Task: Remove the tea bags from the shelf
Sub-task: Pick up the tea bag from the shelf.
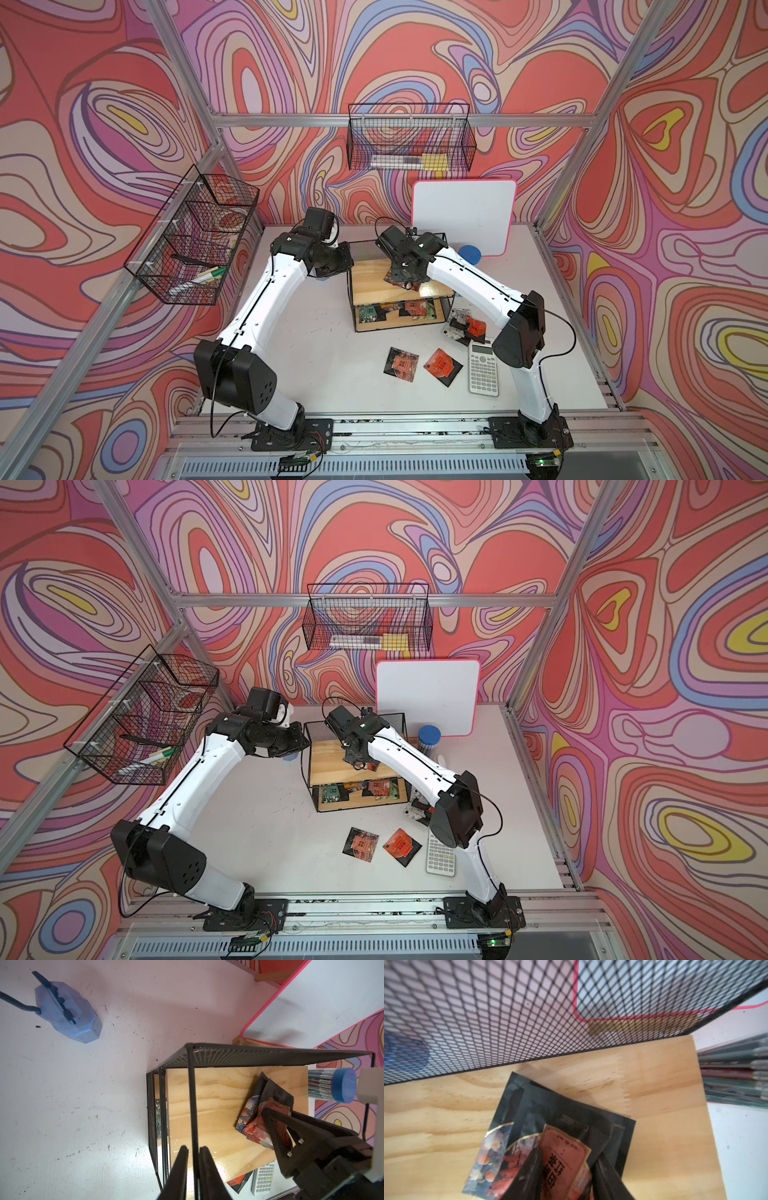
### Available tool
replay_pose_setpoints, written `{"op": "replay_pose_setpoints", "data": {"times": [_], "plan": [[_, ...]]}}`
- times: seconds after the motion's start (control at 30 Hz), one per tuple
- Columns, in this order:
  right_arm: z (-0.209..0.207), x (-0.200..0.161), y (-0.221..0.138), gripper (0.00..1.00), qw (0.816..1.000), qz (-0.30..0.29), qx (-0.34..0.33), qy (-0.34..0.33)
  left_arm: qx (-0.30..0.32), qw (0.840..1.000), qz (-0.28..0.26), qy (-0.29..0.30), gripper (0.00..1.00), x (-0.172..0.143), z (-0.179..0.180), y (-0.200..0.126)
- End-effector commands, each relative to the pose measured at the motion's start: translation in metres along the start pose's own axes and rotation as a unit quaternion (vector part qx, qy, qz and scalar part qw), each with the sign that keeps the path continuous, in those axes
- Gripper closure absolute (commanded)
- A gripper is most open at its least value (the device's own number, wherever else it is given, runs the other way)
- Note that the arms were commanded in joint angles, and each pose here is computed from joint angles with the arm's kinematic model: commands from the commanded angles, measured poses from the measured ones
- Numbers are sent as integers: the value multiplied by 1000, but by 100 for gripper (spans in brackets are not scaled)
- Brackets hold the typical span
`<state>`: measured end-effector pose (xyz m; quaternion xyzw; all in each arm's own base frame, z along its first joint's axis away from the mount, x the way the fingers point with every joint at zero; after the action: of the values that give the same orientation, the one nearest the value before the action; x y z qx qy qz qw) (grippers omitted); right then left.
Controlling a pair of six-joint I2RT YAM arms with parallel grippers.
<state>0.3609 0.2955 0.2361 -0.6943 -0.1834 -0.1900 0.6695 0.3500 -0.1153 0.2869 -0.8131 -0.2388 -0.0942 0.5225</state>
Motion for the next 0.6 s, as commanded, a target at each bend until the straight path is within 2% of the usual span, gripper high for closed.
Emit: {"op": "replay_pose_setpoints", "data": {"times": [0.0,0.43,0.57], "plan": [[1,-9,4,63,1000,26,-10,-14,16,1000,-1,2,84,-4,7,-6],[3,5,-7,89,1000,-3,-5,0,13,1000,-1,1,84,-4,6,-5],[6,11,-10,93,1000,-15,5,4,13,1000,-2,0,84,-4,6,-6]]}}
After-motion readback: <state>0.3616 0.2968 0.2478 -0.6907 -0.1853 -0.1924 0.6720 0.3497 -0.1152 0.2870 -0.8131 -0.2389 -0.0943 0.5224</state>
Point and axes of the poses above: each gripper's point midway between its finger pads, its own y axis out along the fingers, its own z axis along the line the jaws close on, x = y × z, the point moved 5 cm from there along -y, back along the fingers, and after that the axes turned 2 degrees about -y, right-handed, at the moved point
